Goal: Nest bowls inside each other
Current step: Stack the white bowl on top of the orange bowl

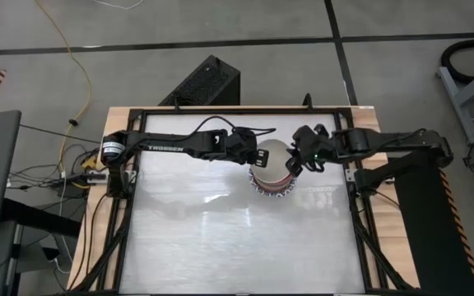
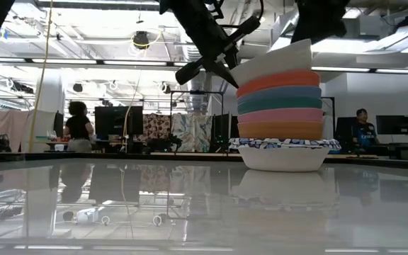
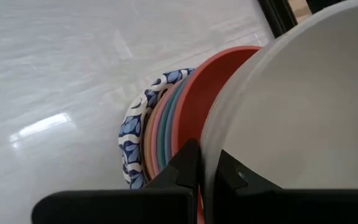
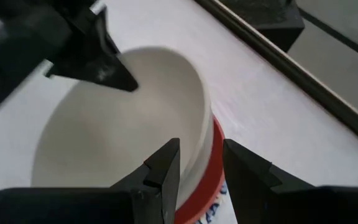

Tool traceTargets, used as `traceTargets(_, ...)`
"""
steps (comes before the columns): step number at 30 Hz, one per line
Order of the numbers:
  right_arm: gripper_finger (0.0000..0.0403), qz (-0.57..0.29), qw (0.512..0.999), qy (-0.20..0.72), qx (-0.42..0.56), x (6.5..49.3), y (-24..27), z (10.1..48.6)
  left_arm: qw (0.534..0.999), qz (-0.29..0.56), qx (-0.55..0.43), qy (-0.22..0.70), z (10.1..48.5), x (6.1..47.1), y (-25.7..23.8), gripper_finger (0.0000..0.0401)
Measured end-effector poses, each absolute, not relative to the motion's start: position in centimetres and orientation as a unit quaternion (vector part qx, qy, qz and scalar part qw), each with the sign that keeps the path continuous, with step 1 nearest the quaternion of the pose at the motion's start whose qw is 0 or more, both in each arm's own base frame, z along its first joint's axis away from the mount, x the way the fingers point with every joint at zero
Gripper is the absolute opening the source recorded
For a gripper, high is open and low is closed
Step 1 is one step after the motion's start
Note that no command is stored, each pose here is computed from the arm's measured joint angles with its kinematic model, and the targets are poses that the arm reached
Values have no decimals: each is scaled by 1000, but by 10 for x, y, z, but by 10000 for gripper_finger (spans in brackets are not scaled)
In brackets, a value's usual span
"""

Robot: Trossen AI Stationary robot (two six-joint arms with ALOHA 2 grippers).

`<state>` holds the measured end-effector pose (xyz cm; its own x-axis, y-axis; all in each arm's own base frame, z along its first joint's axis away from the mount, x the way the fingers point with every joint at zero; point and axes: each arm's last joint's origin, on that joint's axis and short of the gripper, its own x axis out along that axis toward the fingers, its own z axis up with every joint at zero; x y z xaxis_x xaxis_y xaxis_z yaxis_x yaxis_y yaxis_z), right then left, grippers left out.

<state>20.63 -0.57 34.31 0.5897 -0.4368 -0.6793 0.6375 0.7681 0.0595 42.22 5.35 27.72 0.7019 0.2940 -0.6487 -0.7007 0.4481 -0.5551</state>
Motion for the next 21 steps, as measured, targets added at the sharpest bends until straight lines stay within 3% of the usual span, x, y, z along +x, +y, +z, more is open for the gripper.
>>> traceTargets(9, 140, -324, 866, 345, 158, 205, -6, 332, 850, 278, -379, 239, 280, 425, 53, 21)
traceTargets(21, 140, -344, 847, 371, 160, 199, -9, 327, 860, 267, -357, 248, 280, 425, 52, 157)
